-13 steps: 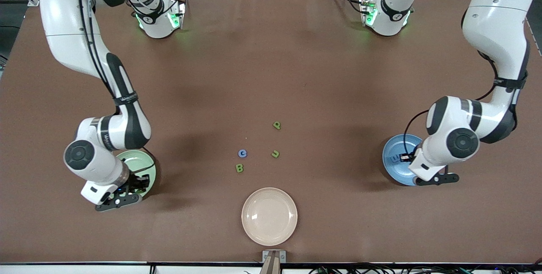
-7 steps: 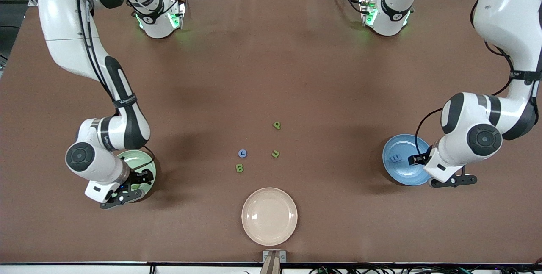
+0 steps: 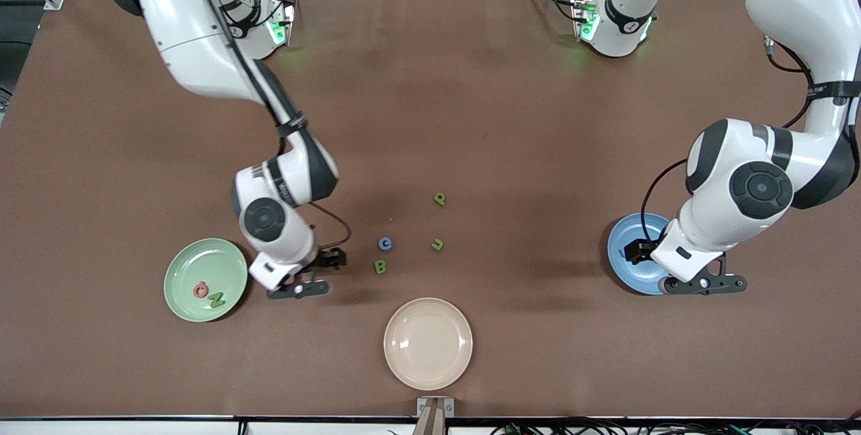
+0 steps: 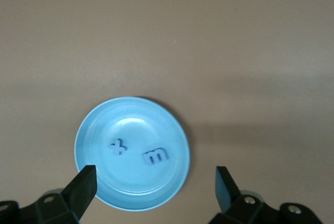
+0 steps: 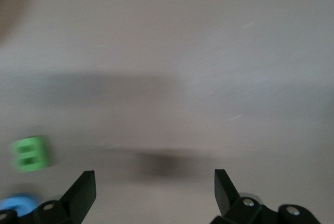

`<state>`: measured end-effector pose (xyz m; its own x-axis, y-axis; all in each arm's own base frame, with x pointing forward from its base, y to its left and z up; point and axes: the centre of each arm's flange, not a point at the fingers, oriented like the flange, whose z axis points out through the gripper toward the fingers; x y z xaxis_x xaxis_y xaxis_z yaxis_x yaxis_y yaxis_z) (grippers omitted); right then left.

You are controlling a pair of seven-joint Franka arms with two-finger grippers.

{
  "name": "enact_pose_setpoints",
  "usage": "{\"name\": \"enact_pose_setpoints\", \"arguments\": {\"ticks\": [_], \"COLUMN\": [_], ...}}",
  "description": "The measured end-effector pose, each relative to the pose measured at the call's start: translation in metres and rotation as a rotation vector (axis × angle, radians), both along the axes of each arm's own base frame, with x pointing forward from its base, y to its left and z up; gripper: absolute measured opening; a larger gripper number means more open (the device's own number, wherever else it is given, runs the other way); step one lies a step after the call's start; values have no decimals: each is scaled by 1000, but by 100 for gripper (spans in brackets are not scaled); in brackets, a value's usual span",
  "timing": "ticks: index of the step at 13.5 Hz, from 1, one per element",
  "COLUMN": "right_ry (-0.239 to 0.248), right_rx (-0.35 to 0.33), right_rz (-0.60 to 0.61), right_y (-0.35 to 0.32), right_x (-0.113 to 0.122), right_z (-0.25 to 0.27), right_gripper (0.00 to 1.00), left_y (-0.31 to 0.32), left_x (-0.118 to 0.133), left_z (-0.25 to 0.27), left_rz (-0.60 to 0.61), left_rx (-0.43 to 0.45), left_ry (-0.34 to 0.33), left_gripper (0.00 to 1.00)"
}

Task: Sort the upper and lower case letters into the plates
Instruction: 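Grasp the blue c with the right gripper while the left gripper retracts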

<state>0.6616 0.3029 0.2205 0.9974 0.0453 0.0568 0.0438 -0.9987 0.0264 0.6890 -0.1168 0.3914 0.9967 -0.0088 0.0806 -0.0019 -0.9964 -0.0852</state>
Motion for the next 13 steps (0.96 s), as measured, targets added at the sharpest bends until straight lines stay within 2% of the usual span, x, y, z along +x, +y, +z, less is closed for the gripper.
{"name": "enact_pose_setpoints", "arguments": {"ticks": [3,6,9,13], "right_ry": [-26,-43,-38,-46], "right_rx": [25,45,44,50], "right_rz": [-116,-196,-206,-203], "right_y": [61,84,99,102], "right_x": [-29,-41,-53,-56], "right_z": [-1,-11,-31,-47], "right_gripper": [100,100,100,96], "left_y": [11,24,30,27], "left_x": [5,-4,-21,-46], "left_z": [47,95,135,182], "left_rz": [33,62,87,119], "left_rx": [16,43,59,-12], "left_ry": [15,-1,3,12], "left_gripper": [100,100,100,100]}}
